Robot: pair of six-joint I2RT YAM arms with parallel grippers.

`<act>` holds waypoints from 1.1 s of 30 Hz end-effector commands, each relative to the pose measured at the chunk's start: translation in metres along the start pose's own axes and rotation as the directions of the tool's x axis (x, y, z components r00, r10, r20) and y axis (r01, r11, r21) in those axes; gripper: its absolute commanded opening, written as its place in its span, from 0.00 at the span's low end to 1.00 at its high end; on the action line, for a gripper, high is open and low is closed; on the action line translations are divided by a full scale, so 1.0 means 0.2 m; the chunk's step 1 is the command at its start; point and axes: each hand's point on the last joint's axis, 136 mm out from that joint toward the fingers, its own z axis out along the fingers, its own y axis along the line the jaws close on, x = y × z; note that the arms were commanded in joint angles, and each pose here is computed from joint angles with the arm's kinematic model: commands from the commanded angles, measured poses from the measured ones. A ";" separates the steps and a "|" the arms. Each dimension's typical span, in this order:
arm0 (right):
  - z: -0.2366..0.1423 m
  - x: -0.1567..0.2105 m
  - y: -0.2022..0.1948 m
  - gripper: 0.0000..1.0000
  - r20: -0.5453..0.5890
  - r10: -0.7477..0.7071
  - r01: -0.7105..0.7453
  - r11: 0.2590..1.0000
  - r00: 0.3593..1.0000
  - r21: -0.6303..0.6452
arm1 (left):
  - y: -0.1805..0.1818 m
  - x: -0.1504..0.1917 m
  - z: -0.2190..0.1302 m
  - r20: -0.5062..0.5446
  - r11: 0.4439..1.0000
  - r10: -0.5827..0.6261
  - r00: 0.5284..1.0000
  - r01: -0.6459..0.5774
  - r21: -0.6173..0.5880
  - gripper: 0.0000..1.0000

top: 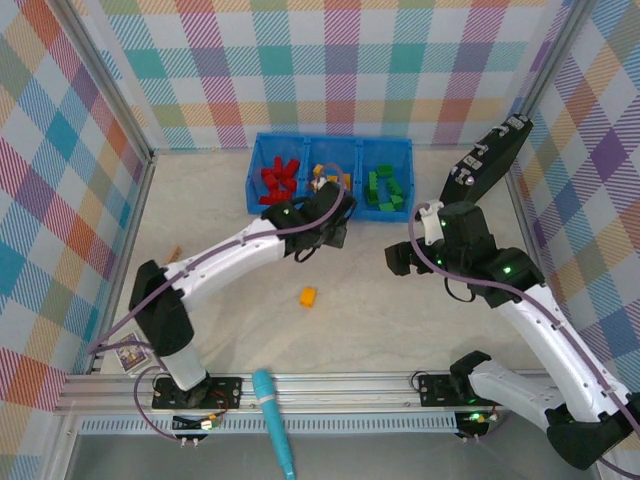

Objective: Sort the legos into containers by color
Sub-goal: Pick up the lego from the middle-left of the table, then place the lego in the container.

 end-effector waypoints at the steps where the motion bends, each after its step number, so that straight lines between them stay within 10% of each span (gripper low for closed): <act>1: 0.03 0.05 0.01 0.99 -0.027 0.018 -0.018 1.000 0.999 -0.017 | 0.06 -0.21 0.09 0.086 0.999 0.030 0.996 -0.026 -0.046 0.23; 18: 0.15 0.05 0.05 0.99 -0.047 -0.035 0.032 0.998 0.998 -0.063 | 0.25 -0.59 0.80 0.163 0.986 -0.028 0.986 0.054 -0.157 0.24; 33: 0.21 0.08 0.05 0.99 -0.092 -0.071 0.066 0.996 0.993 -0.064 | 0.31 -0.67 0.82 0.157 0.983 -0.047 0.986 0.074 -0.170 0.53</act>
